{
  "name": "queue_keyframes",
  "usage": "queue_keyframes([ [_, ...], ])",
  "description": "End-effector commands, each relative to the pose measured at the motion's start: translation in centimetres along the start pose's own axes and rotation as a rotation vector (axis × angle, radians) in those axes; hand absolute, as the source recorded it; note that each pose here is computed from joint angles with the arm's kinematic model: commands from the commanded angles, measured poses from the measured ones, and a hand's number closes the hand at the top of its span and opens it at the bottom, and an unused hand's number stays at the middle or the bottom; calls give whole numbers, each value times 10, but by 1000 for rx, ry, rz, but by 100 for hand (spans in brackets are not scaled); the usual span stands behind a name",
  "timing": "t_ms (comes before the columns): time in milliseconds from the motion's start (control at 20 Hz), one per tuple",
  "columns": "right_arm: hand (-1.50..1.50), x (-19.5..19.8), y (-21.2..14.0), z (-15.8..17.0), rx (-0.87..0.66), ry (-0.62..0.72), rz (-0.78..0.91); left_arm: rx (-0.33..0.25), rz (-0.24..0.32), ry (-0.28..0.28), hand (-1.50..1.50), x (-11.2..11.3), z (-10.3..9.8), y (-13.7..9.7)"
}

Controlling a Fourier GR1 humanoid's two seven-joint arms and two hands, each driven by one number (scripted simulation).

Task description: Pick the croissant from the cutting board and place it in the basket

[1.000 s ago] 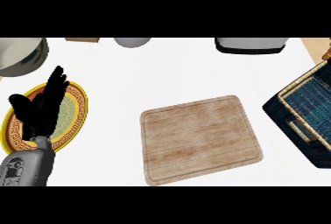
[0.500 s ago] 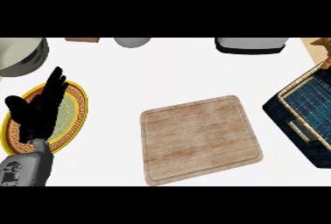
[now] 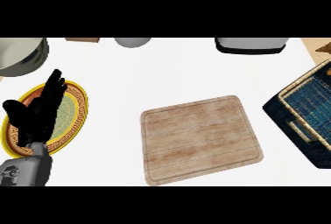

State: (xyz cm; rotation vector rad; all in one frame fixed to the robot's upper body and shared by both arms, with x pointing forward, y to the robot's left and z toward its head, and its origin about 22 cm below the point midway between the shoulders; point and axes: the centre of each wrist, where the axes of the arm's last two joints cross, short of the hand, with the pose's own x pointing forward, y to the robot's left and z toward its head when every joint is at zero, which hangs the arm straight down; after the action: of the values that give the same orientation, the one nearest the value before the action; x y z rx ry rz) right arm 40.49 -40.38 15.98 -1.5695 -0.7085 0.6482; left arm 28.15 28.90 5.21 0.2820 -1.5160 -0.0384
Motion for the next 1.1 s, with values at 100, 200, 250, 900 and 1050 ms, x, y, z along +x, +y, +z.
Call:
queue_keyframes([
  [100, 150, -11, 15, -5, 22, 1, 32, 10, 5, -14, 0, 10, -11, 9],
  [200, 150, -2, 21, -5, 26, 12, 17, -9, 9, 15, 0, -12, -4, -5],
  [250, 150, -2, 16, -2, 51, -2, 43, 3, 11, -11, 0, 0, -17, -9],
  [900, 150, -17, 44, -1, 191, 52, -33, 2, 5, -3, 0, -4, 8, 10],
  [1050, 150, -20, 41, -3, 241, 115, -11, 12, 4, -14, 0, -12, -4, 5],
])
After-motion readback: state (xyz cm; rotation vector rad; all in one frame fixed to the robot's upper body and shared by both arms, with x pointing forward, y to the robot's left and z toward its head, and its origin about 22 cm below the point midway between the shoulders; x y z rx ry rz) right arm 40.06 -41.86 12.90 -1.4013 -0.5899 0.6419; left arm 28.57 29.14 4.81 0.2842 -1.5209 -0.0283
